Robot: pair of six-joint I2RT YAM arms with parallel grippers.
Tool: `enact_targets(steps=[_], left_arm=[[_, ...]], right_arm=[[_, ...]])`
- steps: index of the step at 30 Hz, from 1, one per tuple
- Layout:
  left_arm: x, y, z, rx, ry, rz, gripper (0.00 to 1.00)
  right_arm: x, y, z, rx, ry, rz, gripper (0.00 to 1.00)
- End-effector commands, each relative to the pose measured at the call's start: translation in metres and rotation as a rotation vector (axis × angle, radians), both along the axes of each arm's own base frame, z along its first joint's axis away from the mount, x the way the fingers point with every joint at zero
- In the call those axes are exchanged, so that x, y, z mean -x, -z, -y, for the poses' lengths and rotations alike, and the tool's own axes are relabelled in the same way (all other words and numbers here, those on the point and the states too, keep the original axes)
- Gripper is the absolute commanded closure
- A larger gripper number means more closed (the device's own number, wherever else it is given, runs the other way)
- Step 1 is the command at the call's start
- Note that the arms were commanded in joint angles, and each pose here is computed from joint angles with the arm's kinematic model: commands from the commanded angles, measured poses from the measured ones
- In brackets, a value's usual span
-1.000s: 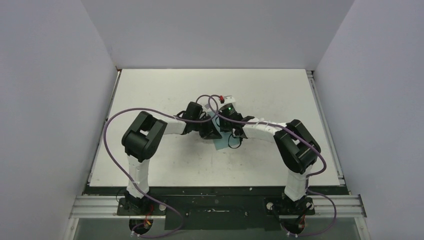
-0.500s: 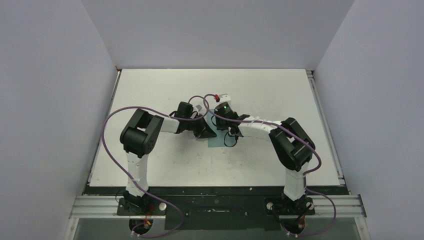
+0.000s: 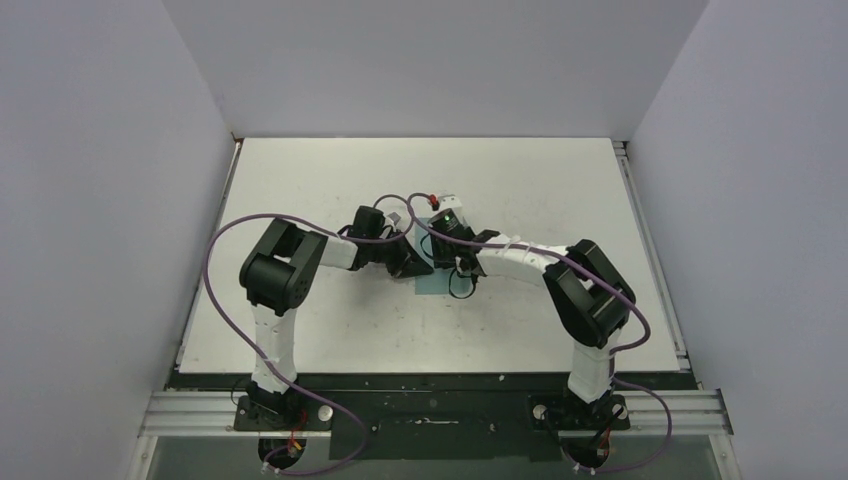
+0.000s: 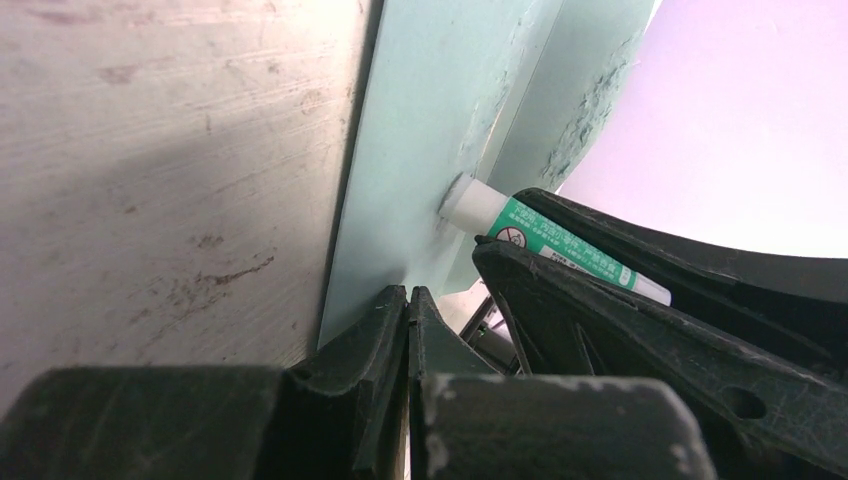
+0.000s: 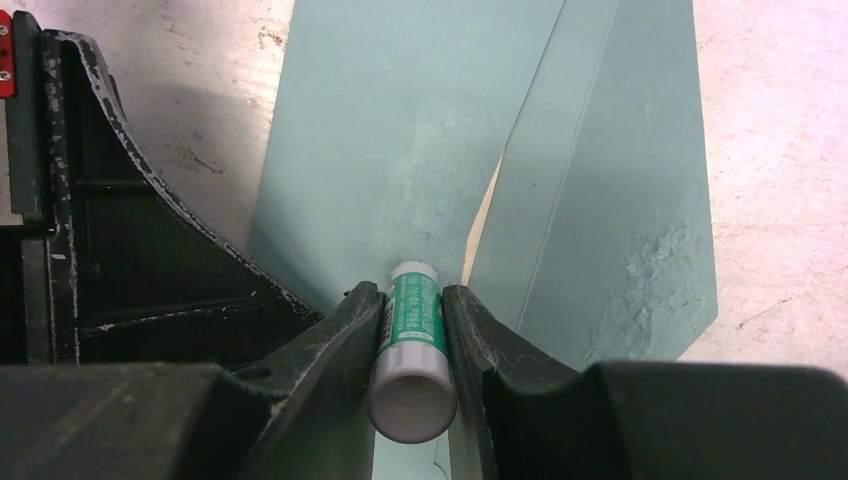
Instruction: Place the letter into the envelope and seal it
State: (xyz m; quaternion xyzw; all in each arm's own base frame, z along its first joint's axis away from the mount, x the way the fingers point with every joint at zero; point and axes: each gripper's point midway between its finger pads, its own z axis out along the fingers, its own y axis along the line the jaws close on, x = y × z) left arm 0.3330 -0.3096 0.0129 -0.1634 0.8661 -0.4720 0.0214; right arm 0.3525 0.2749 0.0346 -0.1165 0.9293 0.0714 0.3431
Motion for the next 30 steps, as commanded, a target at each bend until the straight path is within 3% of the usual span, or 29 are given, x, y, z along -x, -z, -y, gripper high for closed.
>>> enact_targets(steps=[1, 8, 23, 30], left_arm=[[0.004, 0.061, -0.038, -0.240, -0.104, -0.051, 1.00], [0.006, 0.067, -0.039, -0.258, -0.082, -0.054, 1.00], [-0.002, 0.064, -0.040, -0.266, -0.130, -0.047, 1.00], [0.000, 0.066, -0.042, -0.272, -0.126, -0.050, 1.00]], right_arm=[[0.013, 0.031, 0.030, 0.083, 0.039, -0.111, 0.95], [-0.022, 0.042, 0.015, 0.070, 0.019, -0.081, 0.95], [0.042, 0.022, 0.026, 0.109, 0.004, -0.201, 0.95], [0.010, 0.040, 0.044, 0.099, 0.055, -0.174, 0.95]])
